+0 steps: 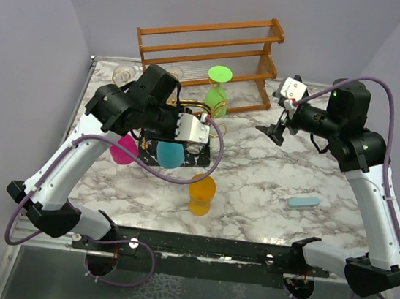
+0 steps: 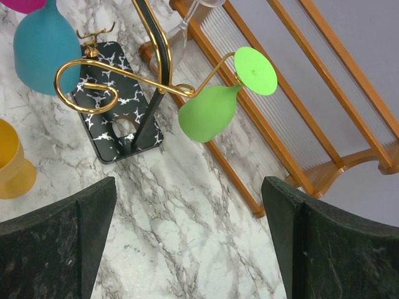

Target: Place the wine glass upside down on the wine glass rack

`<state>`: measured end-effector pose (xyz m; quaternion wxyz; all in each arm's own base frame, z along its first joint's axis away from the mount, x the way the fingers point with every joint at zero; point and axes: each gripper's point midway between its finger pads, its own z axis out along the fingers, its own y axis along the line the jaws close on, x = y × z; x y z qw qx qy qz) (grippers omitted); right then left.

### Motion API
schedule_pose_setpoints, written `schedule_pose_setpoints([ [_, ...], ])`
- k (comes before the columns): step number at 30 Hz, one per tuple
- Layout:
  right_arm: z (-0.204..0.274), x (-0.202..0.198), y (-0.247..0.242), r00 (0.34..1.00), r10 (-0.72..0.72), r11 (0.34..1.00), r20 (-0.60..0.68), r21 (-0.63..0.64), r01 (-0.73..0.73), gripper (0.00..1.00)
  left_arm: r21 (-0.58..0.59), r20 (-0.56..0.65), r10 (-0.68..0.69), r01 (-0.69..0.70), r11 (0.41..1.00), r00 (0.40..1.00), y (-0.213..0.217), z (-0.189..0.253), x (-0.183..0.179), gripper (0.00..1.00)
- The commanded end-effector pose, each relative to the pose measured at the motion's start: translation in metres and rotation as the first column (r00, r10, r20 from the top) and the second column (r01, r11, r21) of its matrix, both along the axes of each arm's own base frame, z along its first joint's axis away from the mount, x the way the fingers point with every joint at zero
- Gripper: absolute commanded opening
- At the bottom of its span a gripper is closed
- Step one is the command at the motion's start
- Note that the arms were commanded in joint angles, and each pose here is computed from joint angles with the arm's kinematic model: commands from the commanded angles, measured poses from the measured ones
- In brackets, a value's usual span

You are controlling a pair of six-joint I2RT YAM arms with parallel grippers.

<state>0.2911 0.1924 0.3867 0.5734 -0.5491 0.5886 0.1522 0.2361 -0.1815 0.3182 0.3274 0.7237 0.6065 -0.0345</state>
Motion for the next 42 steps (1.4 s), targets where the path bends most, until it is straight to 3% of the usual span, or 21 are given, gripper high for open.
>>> schedule_pose_setpoints([
  [1, 0.006, -0.003, 0.000, 1.000, 0.016, 1.000, 0.025, 0.012, -0.016, 0.99, -0.052, 0.000, -0.026, 0.026, 0.998, 1.000, -0.005, 0.011, -0.010, 0.40],
  [14, 0.006, -0.009, 0.007, 0.998, 0.062, 0.998, 0.013, 0.031, -0.063, 0.99, -0.129, -0.003, -0.067, 0.066, 0.989, 0.998, -0.014, 0.027, -0.020, 0.50],
  [19, 0.001, -0.035, 0.025, 0.970, 0.232, 0.971, -0.066, 0.077, -0.227, 1.00, -0.166, -0.011, -0.065, 0.062, 0.984, 0.998, -0.018, 0.031, -0.023, 0.55],
  [27, -0.011, -0.083, 0.041, 0.871, 0.474, 0.879, -0.128, 0.127, -0.460, 0.99, -0.230, 0.031, 0.198, -0.186, 0.955, 0.980, -0.010, 0.045, 0.016, 0.67],
  [33, -0.072, -0.110, 0.067, 0.812, 0.525, 0.846, -0.255, 0.050, -0.531, 0.95, -0.224, 0.088, 0.371, -0.345, 0.912, 0.924, 0.008, 0.050, 0.052, 0.75],
  [37, -0.096, -0.133, 0.080, 0.772, 0.571, 0.807, -0.279, 0.020, -0.590, 0.94, -0.264, 0.099, 0.511, -0.472, 0.841, 0.854, 0.028, 0.059, 0.075, 0.86],
  [42, -0.128, -0.155, 0.092, 0.722, 0.598, 0.768, -0.346, -0.010, -0.641, 0.93, -0.347, 0.144, 0.664, -0.591, 0.728, 0.734, 0.066, 0.086, 0.100, 0.90],
])
